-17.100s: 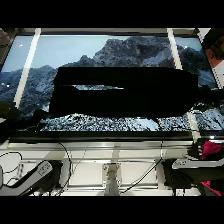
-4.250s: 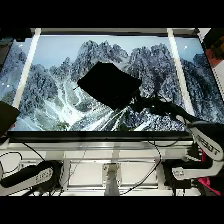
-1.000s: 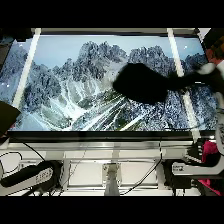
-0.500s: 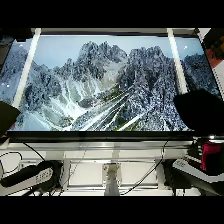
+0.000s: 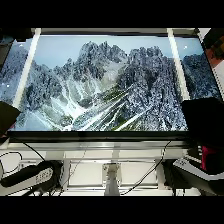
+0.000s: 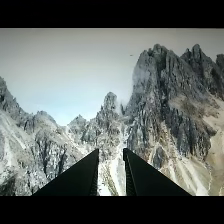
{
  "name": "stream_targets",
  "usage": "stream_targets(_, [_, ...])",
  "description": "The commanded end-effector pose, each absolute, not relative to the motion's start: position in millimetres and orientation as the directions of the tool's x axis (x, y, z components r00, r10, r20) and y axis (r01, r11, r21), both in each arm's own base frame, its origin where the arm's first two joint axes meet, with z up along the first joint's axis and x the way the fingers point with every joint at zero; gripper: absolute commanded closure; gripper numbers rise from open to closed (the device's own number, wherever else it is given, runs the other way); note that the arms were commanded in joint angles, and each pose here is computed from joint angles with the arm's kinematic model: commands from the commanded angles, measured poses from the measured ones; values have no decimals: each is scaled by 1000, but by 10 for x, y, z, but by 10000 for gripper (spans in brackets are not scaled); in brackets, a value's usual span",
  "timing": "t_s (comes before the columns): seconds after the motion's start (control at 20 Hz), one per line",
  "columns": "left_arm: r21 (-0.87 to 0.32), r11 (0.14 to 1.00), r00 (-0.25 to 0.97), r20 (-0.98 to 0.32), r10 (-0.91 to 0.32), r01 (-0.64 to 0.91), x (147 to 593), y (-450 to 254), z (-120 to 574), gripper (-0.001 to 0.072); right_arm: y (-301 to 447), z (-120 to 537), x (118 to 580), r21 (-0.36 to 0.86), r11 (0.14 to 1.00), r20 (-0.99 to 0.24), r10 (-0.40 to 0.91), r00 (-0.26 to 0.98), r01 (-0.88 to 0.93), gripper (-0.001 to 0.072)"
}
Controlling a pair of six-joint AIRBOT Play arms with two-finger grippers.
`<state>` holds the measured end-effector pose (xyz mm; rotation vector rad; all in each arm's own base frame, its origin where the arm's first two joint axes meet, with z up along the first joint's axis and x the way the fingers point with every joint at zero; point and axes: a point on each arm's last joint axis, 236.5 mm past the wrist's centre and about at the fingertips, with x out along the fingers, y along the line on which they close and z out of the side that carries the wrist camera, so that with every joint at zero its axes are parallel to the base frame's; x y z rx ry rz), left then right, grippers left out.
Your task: Fold the clothes and pants, and hang the long-sleeved shirts on hangers.
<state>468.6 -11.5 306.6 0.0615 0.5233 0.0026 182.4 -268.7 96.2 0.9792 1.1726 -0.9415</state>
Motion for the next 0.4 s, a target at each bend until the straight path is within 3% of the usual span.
stream_targets(0.0, [59,998,866,-500,19,12,4688,-111,3065,513,-2560,1786,2753,504,383,-821,-66,567,774,125])
stream_targets(0.1, [59,998,866,-500,19,12,4688,-111,3065,513,-2316,2809,3356,740,489,-522,-15,853,462,125])
stream_targets(0.15, [59,998,866,-500,19,12,4688,-111,3065,513,-2180,3298,3497,790,529,-374,14,927,310,125])
stream_targets(0.25, [59,998,866,-499,19,12,4687,-111,3066,513,-1927,4078,3569,795,598,-161,46,986,102,126])
stream_targets(0.35, [59,998,866,-500,19,13,4688,-112,3065,513,-1693,4506,3520,737,675,-88,53,995,29,126])
